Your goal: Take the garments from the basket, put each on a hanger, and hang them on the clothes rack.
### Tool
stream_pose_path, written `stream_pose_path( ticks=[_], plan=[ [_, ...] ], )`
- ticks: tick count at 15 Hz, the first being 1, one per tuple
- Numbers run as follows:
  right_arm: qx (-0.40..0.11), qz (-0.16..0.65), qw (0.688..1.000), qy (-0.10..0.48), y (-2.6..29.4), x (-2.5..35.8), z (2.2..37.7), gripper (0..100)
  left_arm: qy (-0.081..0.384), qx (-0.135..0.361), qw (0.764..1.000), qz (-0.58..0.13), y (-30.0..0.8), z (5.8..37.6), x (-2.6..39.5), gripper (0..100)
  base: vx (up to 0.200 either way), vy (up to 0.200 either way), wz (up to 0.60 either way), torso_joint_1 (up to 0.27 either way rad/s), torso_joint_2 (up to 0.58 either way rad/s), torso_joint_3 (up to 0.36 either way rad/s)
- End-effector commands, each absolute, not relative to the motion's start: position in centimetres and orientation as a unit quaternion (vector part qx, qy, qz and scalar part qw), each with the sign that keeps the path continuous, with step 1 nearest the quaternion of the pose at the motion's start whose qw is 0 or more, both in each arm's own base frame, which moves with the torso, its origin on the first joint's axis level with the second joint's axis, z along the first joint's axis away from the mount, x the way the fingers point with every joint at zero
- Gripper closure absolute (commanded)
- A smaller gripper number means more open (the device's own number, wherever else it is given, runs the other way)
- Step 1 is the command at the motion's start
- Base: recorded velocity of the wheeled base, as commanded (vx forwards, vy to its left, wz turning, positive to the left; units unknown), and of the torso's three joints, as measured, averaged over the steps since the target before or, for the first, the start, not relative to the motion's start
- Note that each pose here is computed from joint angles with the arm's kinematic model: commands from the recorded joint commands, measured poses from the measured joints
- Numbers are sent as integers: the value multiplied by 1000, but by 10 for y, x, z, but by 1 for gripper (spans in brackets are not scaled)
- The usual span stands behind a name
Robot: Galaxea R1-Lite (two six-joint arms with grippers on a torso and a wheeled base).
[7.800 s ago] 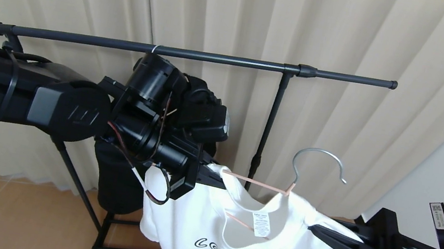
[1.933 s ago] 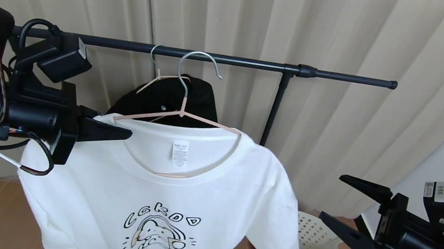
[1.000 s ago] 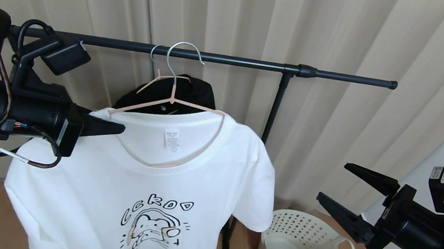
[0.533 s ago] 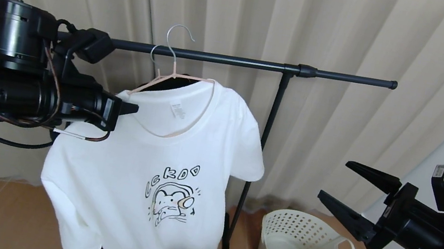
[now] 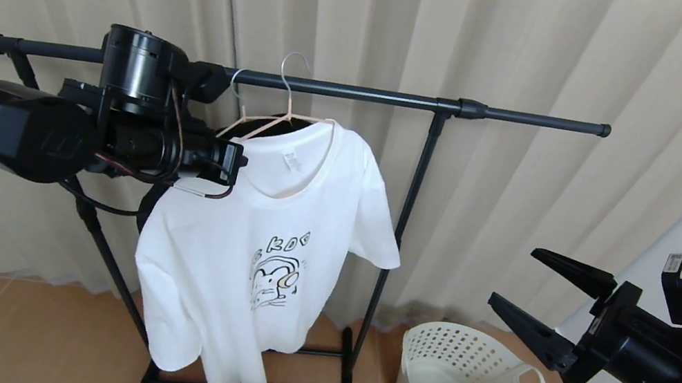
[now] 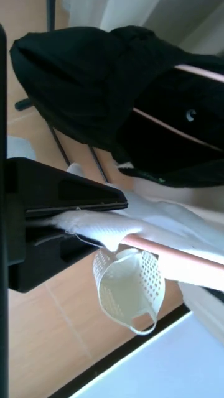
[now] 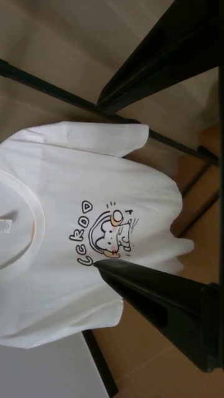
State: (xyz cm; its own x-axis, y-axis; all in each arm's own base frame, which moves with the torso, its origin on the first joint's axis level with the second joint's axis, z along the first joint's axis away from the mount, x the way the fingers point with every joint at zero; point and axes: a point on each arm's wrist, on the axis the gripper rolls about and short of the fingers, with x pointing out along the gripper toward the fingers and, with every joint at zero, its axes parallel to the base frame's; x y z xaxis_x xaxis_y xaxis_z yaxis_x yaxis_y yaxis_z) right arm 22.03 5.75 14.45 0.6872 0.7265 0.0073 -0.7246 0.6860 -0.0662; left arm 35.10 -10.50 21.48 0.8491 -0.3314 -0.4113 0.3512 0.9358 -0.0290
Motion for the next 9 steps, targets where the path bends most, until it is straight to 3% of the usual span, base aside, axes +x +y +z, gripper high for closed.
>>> stream_pose_path(
  ticks=[1,4,9],
  plan=[
    [-29,394,918,-15,57,221,144,0,215,27,962,-164,-113,195,379,100,0,0,0,0,0,0],
    [-29,394,918,-14,57,221,143,0,193,25,967,-163,-118,192,392,100,0,0,0,0,0,0],
    [-29,394,918,-14,57,221,143,0,197,16,970,-143,-123,180,410,100,0,0,0,0,0,0]
  ],
)
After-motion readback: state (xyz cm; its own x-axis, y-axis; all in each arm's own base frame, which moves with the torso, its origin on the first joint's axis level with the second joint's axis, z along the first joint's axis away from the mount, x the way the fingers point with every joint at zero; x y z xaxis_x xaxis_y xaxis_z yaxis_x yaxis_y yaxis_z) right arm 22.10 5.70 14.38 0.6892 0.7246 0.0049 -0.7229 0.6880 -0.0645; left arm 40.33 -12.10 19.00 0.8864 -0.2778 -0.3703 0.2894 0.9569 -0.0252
